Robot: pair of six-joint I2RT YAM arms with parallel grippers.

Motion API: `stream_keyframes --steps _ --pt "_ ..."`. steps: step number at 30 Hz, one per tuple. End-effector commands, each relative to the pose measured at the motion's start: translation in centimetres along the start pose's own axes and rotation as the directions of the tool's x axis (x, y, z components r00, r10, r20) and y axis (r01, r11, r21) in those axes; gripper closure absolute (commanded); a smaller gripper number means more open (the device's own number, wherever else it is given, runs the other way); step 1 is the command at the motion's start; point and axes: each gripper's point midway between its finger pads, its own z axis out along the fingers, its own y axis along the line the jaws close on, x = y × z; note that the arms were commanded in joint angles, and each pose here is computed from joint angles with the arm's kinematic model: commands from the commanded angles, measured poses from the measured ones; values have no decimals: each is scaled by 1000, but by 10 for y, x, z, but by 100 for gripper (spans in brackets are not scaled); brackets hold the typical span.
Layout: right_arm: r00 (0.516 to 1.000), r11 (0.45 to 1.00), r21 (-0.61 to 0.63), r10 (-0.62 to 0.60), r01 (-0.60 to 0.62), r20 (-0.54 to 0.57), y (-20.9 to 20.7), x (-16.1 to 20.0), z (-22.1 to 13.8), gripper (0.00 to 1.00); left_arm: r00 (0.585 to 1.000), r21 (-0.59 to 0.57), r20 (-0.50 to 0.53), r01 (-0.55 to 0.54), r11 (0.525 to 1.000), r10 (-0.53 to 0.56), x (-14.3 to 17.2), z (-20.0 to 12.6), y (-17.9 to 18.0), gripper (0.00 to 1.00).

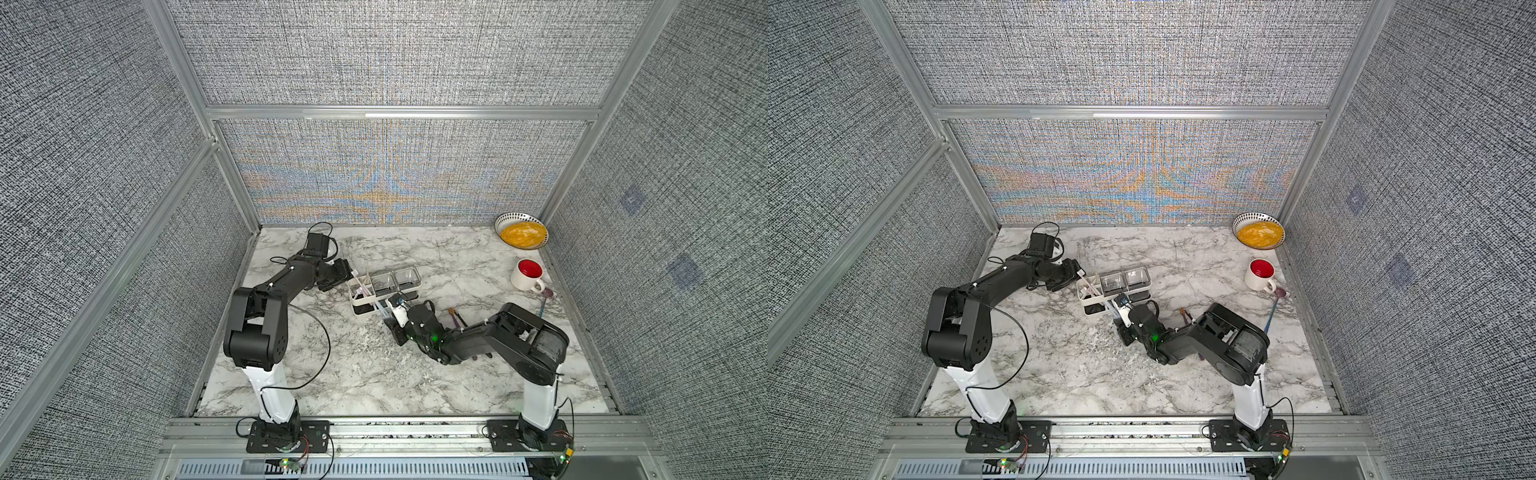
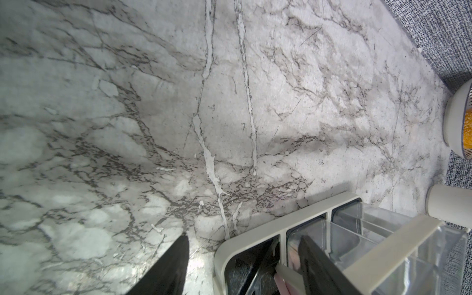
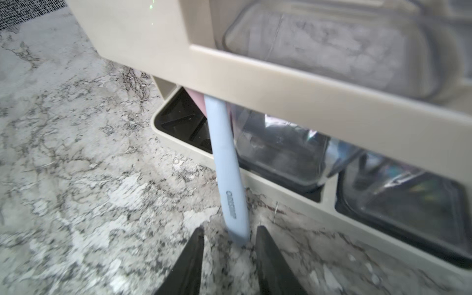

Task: Place the toothbrush into the toothbrush holder
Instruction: Adjust the toothbrush at the toothbrush holder.

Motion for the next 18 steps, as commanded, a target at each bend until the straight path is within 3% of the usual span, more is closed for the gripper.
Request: stream_keyframes --steps 1,11,18 --pt "1000 999 28 -23 23 8 -5 1 7 63 1000 -6 -1 -10 1000 10 1 -3 0 29" --pt "998 1000 25 1 -3 56 -3 -13 22 80 1000 1 -22 -12 1000 12 9 0 -3 29" --pt "996 1000 2 6 -6 88 2 -25 26 86 999 0 -33 -15 1000 15 13 1 -5 29"
